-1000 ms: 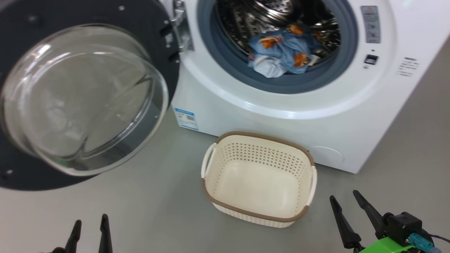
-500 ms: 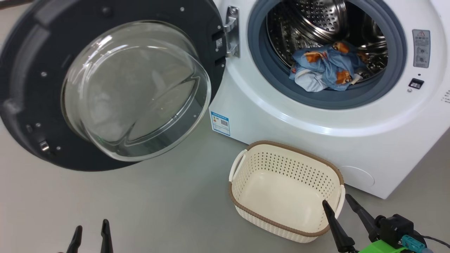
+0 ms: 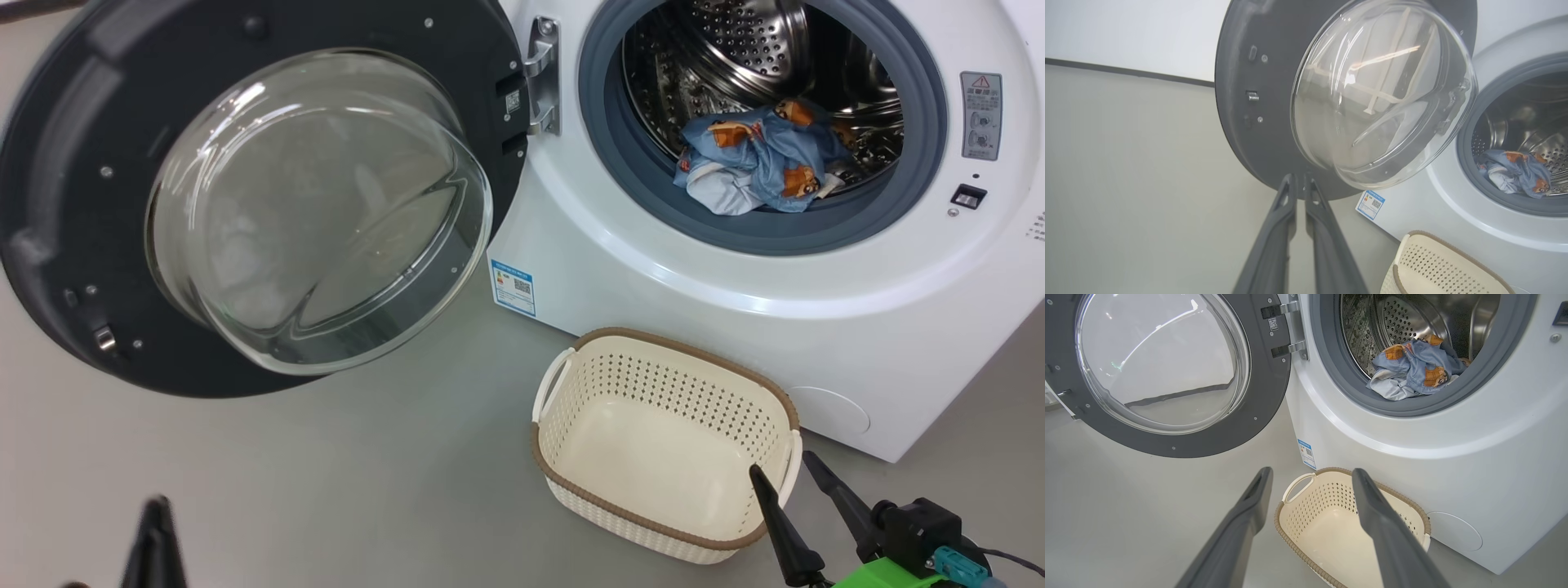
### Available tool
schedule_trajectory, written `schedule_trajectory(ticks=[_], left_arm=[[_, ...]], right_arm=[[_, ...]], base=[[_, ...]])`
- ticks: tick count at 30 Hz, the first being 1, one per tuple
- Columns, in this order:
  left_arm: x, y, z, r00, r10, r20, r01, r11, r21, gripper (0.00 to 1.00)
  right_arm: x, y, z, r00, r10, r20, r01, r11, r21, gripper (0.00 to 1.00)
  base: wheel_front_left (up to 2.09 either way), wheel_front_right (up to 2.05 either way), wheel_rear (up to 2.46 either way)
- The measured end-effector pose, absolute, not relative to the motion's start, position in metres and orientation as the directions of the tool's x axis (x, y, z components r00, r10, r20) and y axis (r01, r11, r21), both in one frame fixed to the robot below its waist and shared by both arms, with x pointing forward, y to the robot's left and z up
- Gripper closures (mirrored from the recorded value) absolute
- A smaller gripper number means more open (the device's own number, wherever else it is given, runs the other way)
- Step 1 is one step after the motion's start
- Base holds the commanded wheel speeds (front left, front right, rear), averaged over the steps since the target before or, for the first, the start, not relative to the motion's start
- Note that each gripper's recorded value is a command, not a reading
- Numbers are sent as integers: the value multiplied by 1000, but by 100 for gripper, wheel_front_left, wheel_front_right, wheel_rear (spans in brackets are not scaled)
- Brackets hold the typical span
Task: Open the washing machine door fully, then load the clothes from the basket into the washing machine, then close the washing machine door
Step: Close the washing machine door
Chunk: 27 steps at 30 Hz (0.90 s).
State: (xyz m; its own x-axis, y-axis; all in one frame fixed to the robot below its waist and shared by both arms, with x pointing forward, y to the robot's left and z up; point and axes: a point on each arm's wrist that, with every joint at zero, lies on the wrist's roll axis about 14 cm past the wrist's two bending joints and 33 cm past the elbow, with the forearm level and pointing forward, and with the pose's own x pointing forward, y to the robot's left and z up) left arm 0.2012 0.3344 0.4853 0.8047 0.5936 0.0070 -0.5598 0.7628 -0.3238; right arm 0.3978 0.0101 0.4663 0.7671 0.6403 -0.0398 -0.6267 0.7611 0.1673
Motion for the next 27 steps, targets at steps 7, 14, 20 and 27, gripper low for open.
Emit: schedule_trajectory(ticks=[7,14,20,27], left_arm=[[216,379,574,754,594,280,-537,804,-256,100],[227,425,654,680,556,478,-526,824,-211,100],[244,465,700,615,561,554,-507,819,-268,100],[271,510,703,605,622,498,-524,781,-340,100]], right_arm=[[403,0,462,794,607,-43,-590,785,188,0],[408,-14,456,819,572,-54,-552,809,200,0],[411,-26,447,836,544,-73,-520,827,214,0],[424,-36,439,852,518,-80,-491,842,223,0]], base=[[0,0,0],[0,0,0],[0,0,0],[0,0,0]])
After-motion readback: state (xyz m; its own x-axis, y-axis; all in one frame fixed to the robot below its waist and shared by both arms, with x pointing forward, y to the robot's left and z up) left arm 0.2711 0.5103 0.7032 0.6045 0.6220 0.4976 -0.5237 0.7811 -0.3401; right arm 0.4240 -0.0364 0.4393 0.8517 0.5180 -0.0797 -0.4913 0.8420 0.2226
